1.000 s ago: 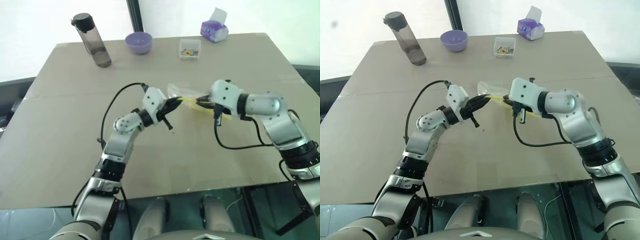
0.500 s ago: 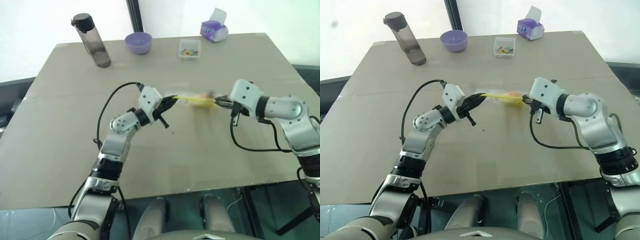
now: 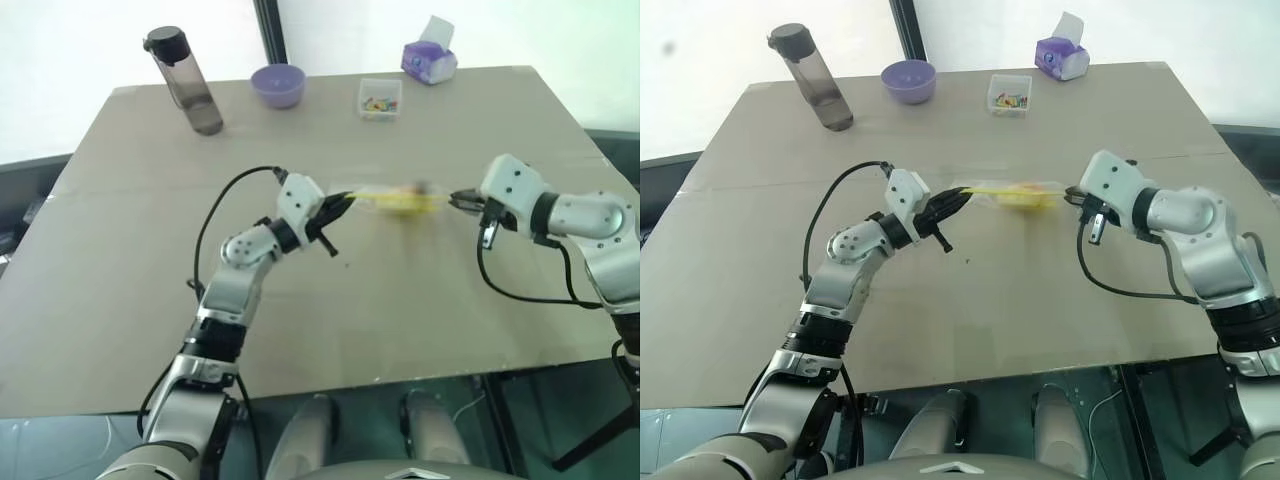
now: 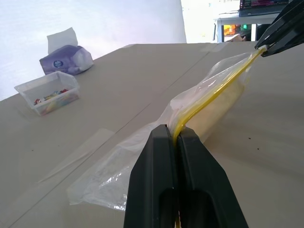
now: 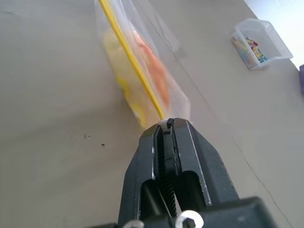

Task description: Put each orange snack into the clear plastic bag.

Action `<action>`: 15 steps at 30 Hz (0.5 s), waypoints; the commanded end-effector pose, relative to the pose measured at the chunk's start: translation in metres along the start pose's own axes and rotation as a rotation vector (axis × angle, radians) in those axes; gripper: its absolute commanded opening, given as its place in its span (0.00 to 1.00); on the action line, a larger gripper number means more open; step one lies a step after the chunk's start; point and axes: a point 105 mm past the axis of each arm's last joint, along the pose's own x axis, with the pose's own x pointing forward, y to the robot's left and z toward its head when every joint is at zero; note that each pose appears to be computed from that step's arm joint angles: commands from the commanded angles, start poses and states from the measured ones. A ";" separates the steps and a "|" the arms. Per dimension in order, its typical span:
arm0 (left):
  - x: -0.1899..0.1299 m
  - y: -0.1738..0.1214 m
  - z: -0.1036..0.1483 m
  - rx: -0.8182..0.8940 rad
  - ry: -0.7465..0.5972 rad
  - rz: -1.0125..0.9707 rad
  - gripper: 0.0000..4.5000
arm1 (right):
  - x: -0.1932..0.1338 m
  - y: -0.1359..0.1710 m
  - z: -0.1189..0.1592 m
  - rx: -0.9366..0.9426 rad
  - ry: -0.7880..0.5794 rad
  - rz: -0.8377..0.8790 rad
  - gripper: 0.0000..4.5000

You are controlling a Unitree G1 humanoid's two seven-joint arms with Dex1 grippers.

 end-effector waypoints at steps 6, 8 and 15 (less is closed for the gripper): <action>0.036 0.059 0.056 0.083 -0.120 0.240 0.00 | -0.010 -0.101 0.024 -0.135 -0.062 -0.465 0.01; 0.040 0.061 0.065 0.103 -0.140 0.241 0.00 | -0.011 -0.106 0.028 -0.132 -0.087 -0.491 0.01; 0.020 0.031 0.043 0.117 -0.054 0.094 0.00 | -0.011 -0.057 0.012 -0.032 -0.088 -0.287 0.01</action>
